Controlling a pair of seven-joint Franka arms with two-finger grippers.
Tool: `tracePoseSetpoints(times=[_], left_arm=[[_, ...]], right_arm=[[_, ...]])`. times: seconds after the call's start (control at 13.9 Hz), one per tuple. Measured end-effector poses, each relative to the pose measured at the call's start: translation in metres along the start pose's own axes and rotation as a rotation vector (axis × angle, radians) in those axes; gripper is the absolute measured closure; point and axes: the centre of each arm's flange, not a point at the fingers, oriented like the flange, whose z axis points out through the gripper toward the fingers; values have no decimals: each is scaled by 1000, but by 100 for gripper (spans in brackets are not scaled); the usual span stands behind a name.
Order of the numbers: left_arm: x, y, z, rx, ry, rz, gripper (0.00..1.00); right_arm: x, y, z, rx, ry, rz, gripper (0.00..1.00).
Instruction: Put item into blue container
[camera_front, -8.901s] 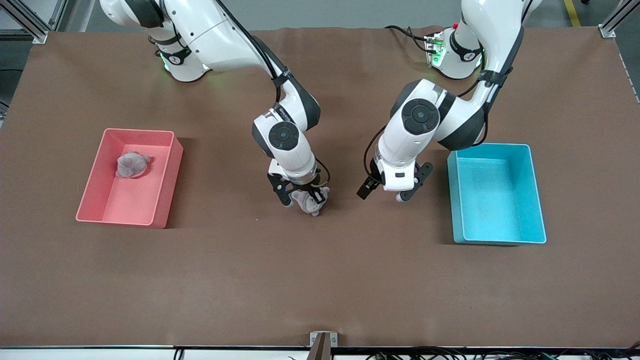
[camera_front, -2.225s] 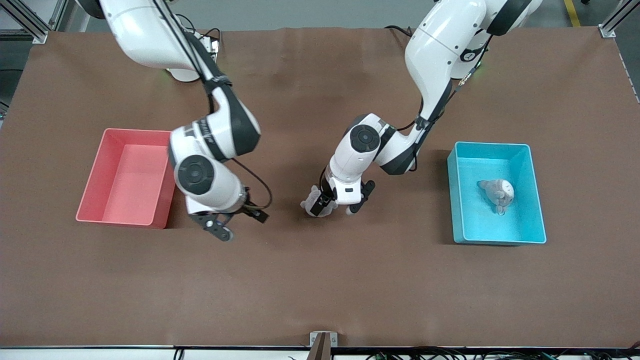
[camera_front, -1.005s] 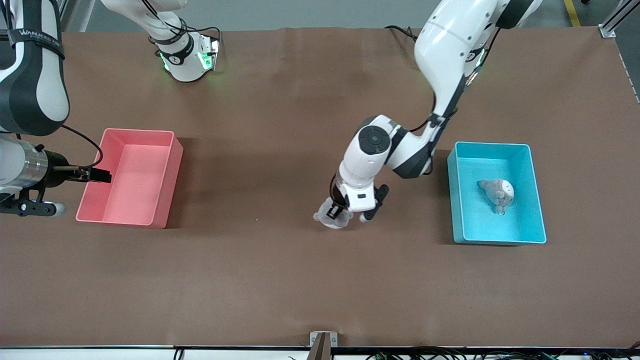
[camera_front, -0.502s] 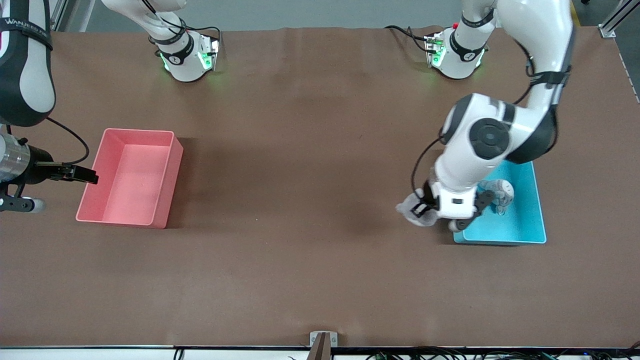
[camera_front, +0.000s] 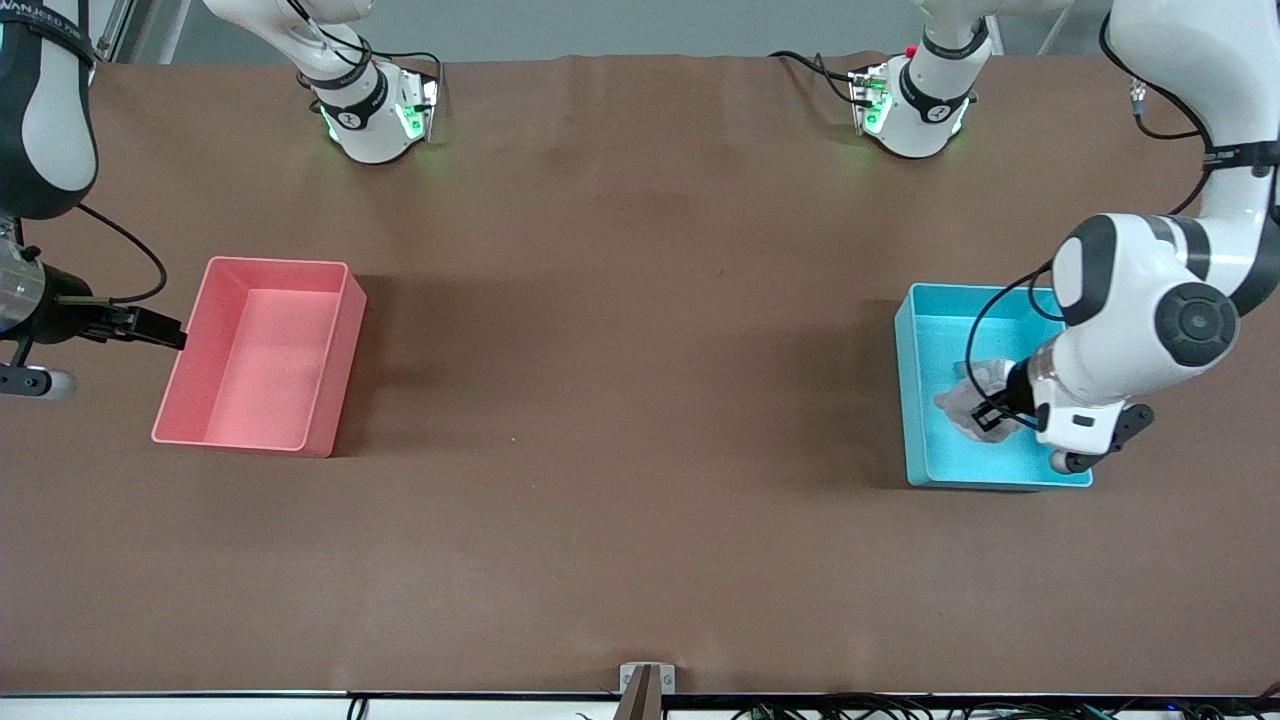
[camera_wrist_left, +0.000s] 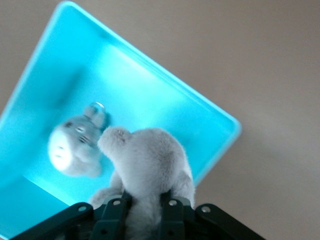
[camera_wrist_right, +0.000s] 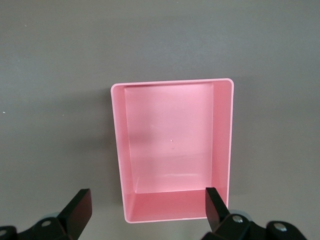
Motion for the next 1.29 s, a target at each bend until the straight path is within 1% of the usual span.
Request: tracePoseSetpoints(times=[0.07, 0.14, 0.29, 0.36, 0.43, 0.5, 0.57, 0.65, 0.79, 0.93, 1.0, 1.15, 1.29], left_arm=[[6, -9, 3, 1, -5, 1, 78], [9, -12, 4, 2, -6, -2, 72], [14, -14, -8, -11, 13, -8, 54], [20, -15, -24, -22, 29, -15, 44], [25, -17, -46, -27, 37, -22, 32], [30, -18, -72, -31, 43, -18, 23], [32, -18, -103, -35, 53, 10, 9], [33, -19, -126, -42, 68, 47, 1], [33, -19, -152, -50, 92, 138, 0], [31, -21, -163, -46, 93, 217, 0], [28, -22, -172, -42, 90, 259, 0], [18, -28, -197, -35, 89, 326, 0], [1, -38, -228, -30, 88, 359, 0]], right_arm=[[-1, 3, -1, 1, 2, 3, 0], [-1, 5, -1, 1, 2, 6, 0], [-1, 6, -4, 1, 8, 8, 0], [0, 6, -10, 0, 17, 8, 0], [-2, 7, -19, -1, 20, 9, 0], [-3, 7, -28, -1, 21, 10, 0], [-4, 8, -35, -1, 25, 11, 0], [-4, 7, -37, -1, 26, 10, 0], [-5, 6, -36, -1, 15, 8, 0], [-9, 5, -32, -1, -22, 6, 0], [-10, 4, -31, -1, -28, 5, 0], [-10, 4, -30, -1, -29, 3, 0], [-14, 4, -30, 1, -20, 3, 0]])
